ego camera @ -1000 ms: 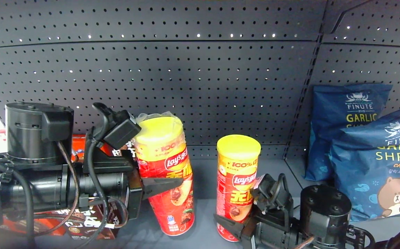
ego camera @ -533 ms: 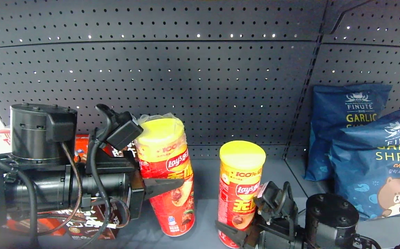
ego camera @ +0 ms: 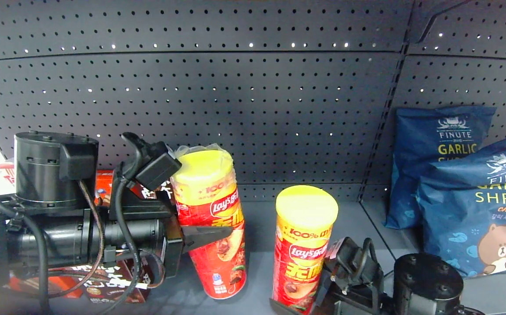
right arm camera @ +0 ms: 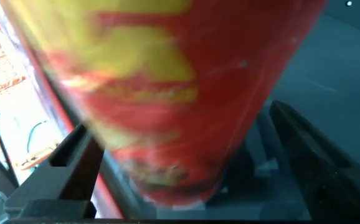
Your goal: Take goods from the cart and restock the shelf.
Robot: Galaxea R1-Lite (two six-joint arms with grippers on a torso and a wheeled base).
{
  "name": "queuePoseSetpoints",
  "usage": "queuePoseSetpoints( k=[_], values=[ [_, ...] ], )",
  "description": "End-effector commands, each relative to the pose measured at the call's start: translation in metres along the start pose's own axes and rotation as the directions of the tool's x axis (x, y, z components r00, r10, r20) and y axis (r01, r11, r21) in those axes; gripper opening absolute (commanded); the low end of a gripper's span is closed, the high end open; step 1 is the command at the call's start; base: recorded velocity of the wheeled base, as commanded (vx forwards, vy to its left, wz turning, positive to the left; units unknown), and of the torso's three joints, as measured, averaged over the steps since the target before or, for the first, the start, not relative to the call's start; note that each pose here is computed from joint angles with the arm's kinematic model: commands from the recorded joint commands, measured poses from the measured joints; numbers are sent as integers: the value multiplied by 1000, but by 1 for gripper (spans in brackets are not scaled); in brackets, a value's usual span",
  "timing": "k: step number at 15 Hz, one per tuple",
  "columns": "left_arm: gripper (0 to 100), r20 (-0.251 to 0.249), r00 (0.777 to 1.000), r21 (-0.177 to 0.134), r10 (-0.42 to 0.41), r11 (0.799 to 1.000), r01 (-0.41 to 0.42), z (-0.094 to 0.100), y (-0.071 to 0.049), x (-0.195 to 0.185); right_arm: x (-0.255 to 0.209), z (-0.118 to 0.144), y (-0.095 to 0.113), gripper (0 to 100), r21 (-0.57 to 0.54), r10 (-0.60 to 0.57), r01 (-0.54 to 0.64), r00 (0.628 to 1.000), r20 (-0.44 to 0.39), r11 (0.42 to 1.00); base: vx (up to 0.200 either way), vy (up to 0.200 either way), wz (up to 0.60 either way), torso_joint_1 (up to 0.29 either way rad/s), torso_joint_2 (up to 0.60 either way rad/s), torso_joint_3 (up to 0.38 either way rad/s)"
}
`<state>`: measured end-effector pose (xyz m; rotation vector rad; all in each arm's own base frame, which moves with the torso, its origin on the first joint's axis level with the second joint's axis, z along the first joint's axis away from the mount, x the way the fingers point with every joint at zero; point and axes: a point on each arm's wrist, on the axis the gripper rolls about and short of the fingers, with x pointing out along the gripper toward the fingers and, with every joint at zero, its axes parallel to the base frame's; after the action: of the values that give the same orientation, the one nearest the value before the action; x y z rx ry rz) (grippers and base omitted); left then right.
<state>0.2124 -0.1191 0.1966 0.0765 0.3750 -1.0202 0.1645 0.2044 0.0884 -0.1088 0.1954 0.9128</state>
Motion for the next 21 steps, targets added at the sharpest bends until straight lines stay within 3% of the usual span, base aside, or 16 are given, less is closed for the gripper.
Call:
queuePoseSetpoints(
  k=[1,7,11,15,17,18,20,21],
  values=[
    [0,1,1000,1,0,1000,0,0,0,0,-20,8,0,100,-3,-4,4,999,35,1000,0,0,0,0,0,0],
    [0,4,1000,2,0,1000,0,1,0,0,-104,29,-15,100,-7,-106,109,974,200,994,0,0,0,0,0,0],
    [0,6,1000,4,2,1000,-2,2,0,0,-140,31,-32,100,32,-305,308,915,263,951,0,0,0,0,0,0],
    [0,22,1000,13,5,1000,-5,7,1,-1,-171,34,-53,100,97,-563,562,772,294,821,0,0,0,0,0,0],
    [0,23,1000,9,18,1000,-18,7,3,-2,-184,30,-60,100,116,-672,669,692,264,734,0,0,0,0,0,0],
    [0,26,999,9,22,1000,-23,8,4,-3,-192,26,-62,100,120,-748,743,626,223,658,0,0,0,0,0,0],
    [0,41,998,12,41,999,-41,12,9,-5,-205,17,-56,100,137,-835,825,531,145,548,0,0,0,0,0,0],
    [0,52,998,18,43,999,-44,16,10,-5,-216,12,-47,100,152,-837,823,530,137,547,0,0,0,0,0,0]
  ],
)
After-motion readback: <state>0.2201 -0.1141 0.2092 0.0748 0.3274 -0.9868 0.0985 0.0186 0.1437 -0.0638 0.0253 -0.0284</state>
